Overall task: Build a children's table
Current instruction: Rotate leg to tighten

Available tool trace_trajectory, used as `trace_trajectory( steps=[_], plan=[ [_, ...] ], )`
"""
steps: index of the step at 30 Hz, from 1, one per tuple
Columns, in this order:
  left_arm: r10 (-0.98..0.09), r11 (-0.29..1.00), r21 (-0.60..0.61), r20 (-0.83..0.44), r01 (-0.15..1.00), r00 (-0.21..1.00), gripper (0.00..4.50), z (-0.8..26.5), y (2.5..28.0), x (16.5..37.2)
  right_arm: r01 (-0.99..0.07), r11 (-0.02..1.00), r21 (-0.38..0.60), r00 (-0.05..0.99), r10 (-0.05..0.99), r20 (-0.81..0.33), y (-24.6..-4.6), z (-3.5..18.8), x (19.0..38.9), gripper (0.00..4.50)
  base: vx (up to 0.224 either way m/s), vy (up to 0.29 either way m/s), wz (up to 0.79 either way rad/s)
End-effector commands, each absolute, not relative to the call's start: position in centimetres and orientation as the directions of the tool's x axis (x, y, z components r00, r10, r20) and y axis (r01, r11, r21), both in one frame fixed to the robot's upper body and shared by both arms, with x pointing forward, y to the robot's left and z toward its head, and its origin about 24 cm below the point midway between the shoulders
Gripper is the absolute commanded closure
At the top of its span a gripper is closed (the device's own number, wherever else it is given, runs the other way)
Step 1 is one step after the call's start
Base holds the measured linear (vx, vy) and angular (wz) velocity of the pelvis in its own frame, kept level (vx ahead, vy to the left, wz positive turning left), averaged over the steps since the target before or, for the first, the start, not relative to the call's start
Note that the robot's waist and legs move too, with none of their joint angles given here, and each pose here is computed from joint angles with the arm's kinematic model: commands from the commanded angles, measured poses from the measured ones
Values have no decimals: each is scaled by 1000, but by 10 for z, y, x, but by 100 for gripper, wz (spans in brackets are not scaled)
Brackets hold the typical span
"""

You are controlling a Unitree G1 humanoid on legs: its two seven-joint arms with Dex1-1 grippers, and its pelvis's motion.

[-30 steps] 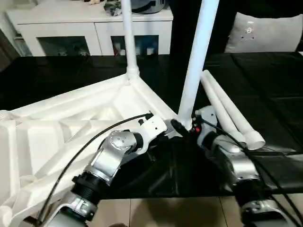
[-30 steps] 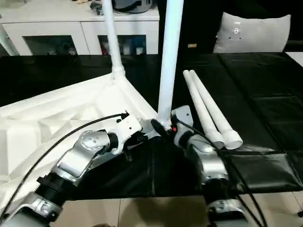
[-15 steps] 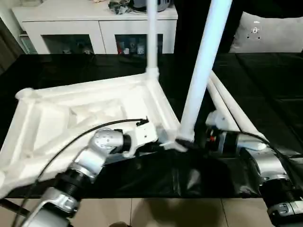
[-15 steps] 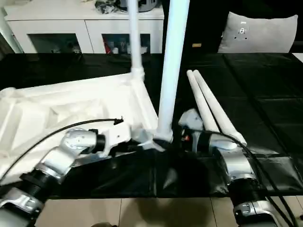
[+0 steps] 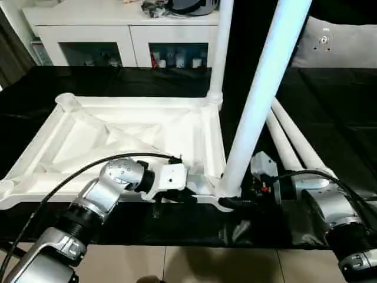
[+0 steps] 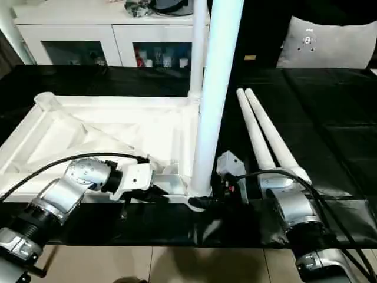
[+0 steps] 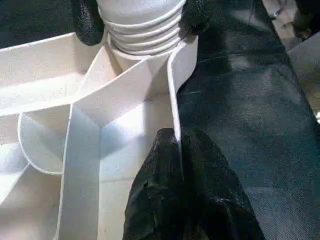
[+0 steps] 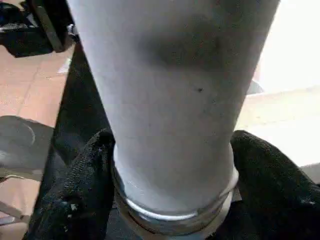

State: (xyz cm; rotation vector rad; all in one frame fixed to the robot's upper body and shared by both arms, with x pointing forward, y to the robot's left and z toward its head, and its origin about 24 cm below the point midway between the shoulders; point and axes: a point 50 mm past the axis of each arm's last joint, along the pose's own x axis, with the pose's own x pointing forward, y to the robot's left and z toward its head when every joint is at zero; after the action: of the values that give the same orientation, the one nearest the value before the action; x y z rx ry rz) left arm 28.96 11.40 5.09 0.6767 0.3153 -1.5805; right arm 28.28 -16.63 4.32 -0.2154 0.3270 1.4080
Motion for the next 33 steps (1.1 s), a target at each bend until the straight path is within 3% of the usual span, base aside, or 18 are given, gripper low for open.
trace_trajectory(
  steps=[1, 4, 10, 15, 16, 21, 24, 27, 29, 33],
  plan=[
    [-737, -235, 98, -666, 967, -112, 450, 33, 117, 278, -991, 130, 28, 113, 934, -339, -165, 49, 284, 136, 0, 0, 0],
    [-737, -235, 87, -665, 968, -120, 450, 33, 118, 277, -992, 116, 43, 96, 940, -329, -163, 48, 281, 165, 0, 0, 0],
    [-777, -179, 44, -619, 983, -114, 450, 34, 116, 274, -989, 124, 83, 95, 954, -286, -157, 45, 277, 175, 0, 0, 0],
    [-850, 35, 21, -525, 999, 41, 450, 41, 99, 277, -936, 324, 135, 290, 930, -225, -131, 36, 283, 175, 0, 0, 0],
    [-859, 99, 16, -504, 995, 93, 450, 42, 91, 279, -899, 420, 120, 384, 892, -239, -125, 31, 290, 176, 0, 0, 0],
    [-866, 220, 17, -456, 975, 204, 450, 47, 73, 286, -810, 570, 137, 533, 813, -234, -114, 24, 301, 176, 0, 0, 0],
    [-856, 389, 6, -367, 921, 364, 450, 57, 33, 296, -652, 730, 206, 704, 684, -192, -96, 24, 314, 176, 0, 0, 0],
    [-841, 441, 5, -346, 898, 415, 450, 60, 23, 300, -592, 777, 216, 748, 629, -211, -94, 21, 318, 176, 0, 0, 0],
    [-837, 445, 46, -334, 894, 433, 450, 64, 15, 303, -542, 795, 274, 779, 597, -192, -95, 21, 319, 120, 0, 0, 0],
    [-825, 430, 114, -355, 896, 441, 450, 64, 16, 304, -542, 796, 270, 786, 594, -173, -99, 23, 319, 85, 0, 0, 0]
  ],
)
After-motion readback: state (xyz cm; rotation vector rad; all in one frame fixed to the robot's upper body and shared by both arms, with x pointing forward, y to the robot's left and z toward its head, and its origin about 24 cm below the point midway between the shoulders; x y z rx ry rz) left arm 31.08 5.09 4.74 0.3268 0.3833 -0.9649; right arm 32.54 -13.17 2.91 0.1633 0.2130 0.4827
